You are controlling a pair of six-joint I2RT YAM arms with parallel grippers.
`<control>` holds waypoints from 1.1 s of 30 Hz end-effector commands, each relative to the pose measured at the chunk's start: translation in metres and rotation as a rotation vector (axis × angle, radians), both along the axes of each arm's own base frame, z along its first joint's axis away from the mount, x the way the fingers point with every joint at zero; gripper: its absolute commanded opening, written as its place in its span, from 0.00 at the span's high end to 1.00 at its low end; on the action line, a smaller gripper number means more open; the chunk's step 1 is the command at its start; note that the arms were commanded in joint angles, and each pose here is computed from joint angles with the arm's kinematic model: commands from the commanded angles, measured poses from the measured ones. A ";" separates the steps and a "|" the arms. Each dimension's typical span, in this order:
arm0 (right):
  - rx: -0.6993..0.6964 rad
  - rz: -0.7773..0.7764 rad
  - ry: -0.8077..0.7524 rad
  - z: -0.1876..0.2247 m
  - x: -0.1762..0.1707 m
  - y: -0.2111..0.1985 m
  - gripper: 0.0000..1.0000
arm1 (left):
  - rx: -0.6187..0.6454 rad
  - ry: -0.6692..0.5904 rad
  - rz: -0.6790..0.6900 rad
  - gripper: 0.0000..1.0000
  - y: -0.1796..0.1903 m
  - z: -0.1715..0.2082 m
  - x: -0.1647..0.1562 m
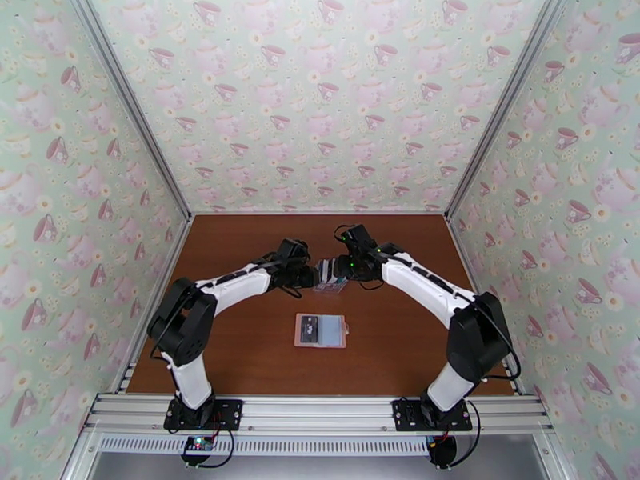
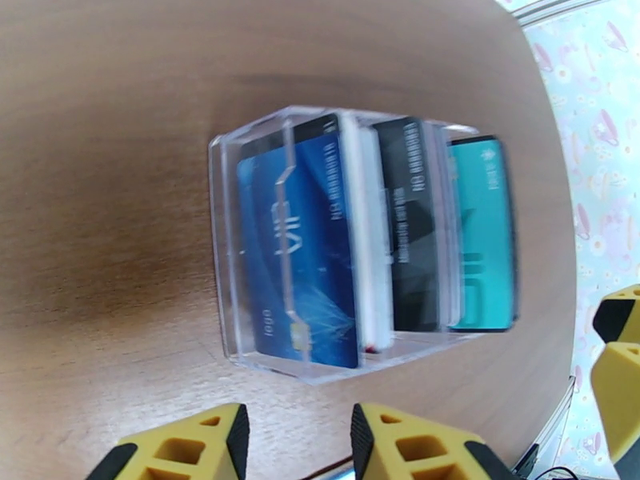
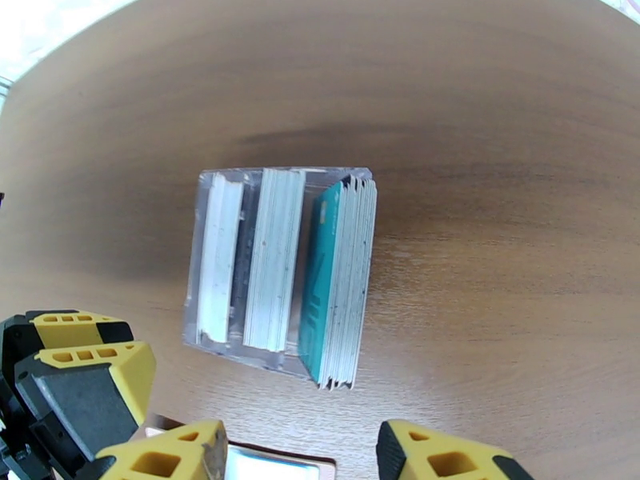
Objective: Put the credit cards into the card holder
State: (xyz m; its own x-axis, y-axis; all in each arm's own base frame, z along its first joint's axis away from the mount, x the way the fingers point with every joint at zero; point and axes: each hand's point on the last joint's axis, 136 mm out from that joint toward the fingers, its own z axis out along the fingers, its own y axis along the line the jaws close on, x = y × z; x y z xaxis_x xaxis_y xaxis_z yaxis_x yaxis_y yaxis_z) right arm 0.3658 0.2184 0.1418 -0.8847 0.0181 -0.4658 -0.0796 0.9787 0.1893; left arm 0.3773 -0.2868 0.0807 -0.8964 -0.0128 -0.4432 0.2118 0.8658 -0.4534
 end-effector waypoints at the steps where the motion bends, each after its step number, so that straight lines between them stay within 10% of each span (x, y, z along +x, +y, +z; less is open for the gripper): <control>1: -0.041 0.001 -0.016 0.003 0.009 -0.003 0.45 | -0.039 -0.011 -0.009 0.59 -0.007 0.004 0.008; 33: -0.150 0.002 0.010 -0.016 0.027 -0.014 0.46 | -0.085 0.075 0.014 0.67 -0.006 -0.041 0.008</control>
State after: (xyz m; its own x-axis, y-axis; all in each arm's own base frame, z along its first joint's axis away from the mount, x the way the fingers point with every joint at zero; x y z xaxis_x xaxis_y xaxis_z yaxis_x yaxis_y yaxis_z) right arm 0.3865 0.2121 0.1258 -0.8902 -0.0272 -0.4548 -0.0793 0.9922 0.0960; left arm 0.3920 -0.2969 0.0518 -0.9135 -0.0493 -0.4039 0.1896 0.8267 -0.5297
